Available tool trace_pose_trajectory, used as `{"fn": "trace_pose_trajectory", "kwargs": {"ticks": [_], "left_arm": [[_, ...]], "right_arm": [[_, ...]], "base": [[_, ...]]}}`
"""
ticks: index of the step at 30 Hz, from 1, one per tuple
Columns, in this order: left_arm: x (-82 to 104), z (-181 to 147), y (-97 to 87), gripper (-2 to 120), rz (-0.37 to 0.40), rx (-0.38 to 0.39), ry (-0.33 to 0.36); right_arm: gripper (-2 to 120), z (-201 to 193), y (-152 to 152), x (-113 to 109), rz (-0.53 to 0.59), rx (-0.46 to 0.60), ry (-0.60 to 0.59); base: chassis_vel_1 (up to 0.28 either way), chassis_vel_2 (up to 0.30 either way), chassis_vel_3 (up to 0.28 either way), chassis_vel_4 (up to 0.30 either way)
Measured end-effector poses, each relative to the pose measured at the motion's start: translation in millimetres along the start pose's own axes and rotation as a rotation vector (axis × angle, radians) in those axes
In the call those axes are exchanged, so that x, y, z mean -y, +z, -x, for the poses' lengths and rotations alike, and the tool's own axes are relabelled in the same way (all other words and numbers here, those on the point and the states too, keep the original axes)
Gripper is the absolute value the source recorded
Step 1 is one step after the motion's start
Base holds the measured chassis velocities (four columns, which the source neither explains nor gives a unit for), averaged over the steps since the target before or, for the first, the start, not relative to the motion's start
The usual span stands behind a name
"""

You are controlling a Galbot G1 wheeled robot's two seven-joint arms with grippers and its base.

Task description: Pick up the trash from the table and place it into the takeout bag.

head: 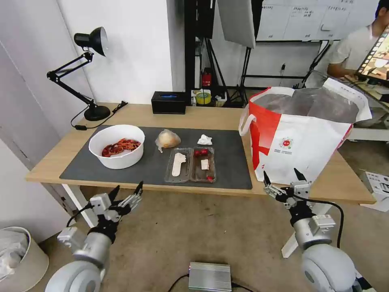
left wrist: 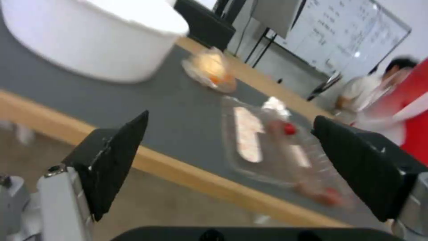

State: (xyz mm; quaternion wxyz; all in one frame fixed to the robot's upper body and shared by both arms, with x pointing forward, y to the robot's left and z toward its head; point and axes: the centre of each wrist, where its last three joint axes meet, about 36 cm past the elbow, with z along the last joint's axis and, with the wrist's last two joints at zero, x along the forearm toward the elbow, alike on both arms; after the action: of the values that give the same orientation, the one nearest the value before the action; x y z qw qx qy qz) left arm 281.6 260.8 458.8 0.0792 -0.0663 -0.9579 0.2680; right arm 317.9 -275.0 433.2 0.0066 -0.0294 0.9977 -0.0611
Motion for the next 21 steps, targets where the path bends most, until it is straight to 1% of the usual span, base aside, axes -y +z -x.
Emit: {"fn": "trace_pose_trajectory", "kwargs": {"ticks": [2, 3, 5, 6, 8, 9, 11, 12, 17, 21], "left_arm": [[12.4, -0.2, -3.5, 100, -0.109, -0.044, -0.016], [12.4, -0.2, -3.5, 100, -0.109, -0.044, -0.016], [24.7, 3.5, -5.7, 100, -0.197, -0.085, -0.014], [24.7, 3.5, -5.7, 100, -0.197, -0.085, -0.014], [45.5, 9.7, -11.8, 100, -0.313, -0.136, -0.037], [45.5, 9.7, -11.8, 100, -0.313, -0.136, -0.037], [59.6, 15.4, -15.2, 100, -0.371, -0.168, -0.049], [63.9, 17.4, -14.6, 100, -0.384, -0.179, -0.045], [71.7, 23.2, -7.6, 100, -0.404, -0.211, -0.029], [74.8, 31.4, -4.4, 100, -0.411, -0.241, -0.044]], "right_arm": [[100, 2.0, -1.9, -2.2, 0.000, 0.005, -0.014], [100, 2.0, -1.9, -2.2, 0.000, 0.005, -0.014], [100, 1.6, -3.0, -2.5, 0.006, 0.004, -0.016], [100, 1.6, -3.0, -2.5, 0.006, 0.004, -0.016], [100, 0.1, -1.8, -1.7, 0.006, -0.003, -0.014], [100, 0.1, -1.8, -1.7, 0.006, -0.003, -0.014], [100, -2.0, 0.2, -1.7, 0.006, -0.012, -0.014], [100, -2.9, 0.7, -2.0, 0.008, -0.014, -0.014], [100, -5.0, 0.0, -4.1, 0.014, -0.015, -0.013], [100, -5.9, -1.5, -4.7, 0.017, -0.012, -0.012]], "base": [[0.000, 0.000, 0.000, 0.000], [0.000, 0.000, 0.000, 0.000], [0.000, 0.000, 0.000, 0.000], [0.000, 0.000, 0.000, 0.000], [0.000, 0.000, 0.000, 0.000], [0.000, 0.000, 0.000, 0.000], [0.000, 0.000, 0.000, 0.000], [0.000, 0.000, 0.000, 0.000], [0.000, 0.000, 0.000, 0.000], [0.000, 0.000, 0.000, 0.000]]}}
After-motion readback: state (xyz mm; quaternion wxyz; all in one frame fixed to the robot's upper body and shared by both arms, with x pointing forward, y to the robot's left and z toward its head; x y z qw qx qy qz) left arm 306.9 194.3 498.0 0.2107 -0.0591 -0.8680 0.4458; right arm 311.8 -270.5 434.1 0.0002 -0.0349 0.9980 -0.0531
